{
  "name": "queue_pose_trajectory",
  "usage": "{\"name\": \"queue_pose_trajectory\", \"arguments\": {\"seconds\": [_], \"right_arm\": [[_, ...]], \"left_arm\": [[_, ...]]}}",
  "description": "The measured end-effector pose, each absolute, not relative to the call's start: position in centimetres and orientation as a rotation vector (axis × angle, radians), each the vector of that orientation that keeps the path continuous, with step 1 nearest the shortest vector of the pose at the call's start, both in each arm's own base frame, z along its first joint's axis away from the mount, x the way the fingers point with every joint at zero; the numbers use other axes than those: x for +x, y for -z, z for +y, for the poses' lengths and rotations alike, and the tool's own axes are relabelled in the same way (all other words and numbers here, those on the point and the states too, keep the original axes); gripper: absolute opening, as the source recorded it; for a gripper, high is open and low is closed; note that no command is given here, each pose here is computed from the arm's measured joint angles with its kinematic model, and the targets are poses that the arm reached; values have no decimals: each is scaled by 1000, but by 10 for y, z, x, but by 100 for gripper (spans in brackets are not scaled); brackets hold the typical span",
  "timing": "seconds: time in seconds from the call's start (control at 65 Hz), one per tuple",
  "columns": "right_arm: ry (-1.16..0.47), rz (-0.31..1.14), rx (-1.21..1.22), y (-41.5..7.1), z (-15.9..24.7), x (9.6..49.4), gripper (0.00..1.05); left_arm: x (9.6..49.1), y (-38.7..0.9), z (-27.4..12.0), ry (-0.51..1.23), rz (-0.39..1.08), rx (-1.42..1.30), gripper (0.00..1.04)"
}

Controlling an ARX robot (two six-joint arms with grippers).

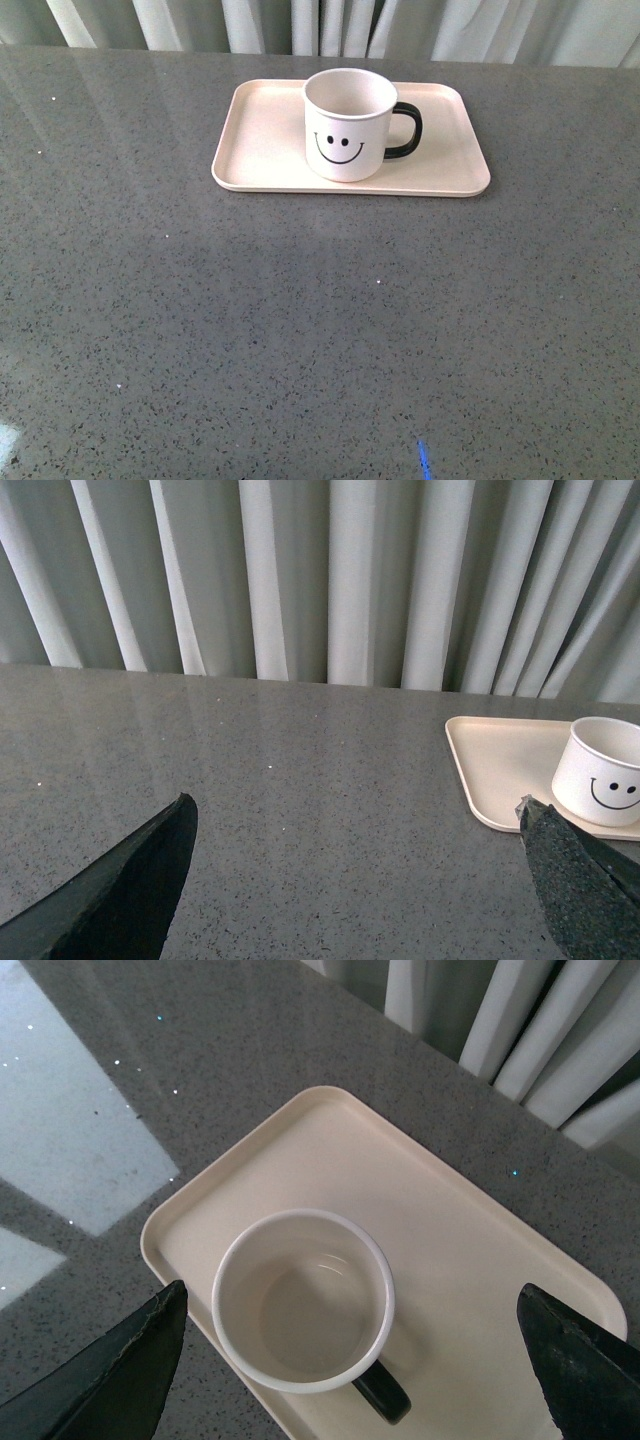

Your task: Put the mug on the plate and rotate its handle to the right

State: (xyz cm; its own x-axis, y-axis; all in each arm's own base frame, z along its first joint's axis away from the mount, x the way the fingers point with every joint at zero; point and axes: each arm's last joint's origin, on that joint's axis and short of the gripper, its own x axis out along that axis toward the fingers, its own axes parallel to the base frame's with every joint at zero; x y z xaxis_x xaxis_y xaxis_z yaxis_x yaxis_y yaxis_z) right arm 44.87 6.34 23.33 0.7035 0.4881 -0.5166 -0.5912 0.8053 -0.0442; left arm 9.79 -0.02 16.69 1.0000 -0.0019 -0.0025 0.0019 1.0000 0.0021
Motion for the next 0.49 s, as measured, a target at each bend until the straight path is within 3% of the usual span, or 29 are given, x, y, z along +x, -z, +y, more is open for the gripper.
{"name": "queue_pose_trajectory", "arguments": {"seconds": [0.108,0.185,0.231,0.323,0.492], "right_arm": [[-604,496,-216,-239,63,446,96],[-192,259,-175,-226,58,434,79],[-51,143,-111,-216,51,412,69],[-5,1,-40,-214,37,369,49],[3,-23,-14,-205,24,317,21]], "left_arm": [[98,-167,0,2,2,2,96],[98,-167,0,2,3,2,96],[98,-167,0,2,3,2,96],[98,-167,0,2,3,2,96],[98,-167,0,2,3,2,96]]}}
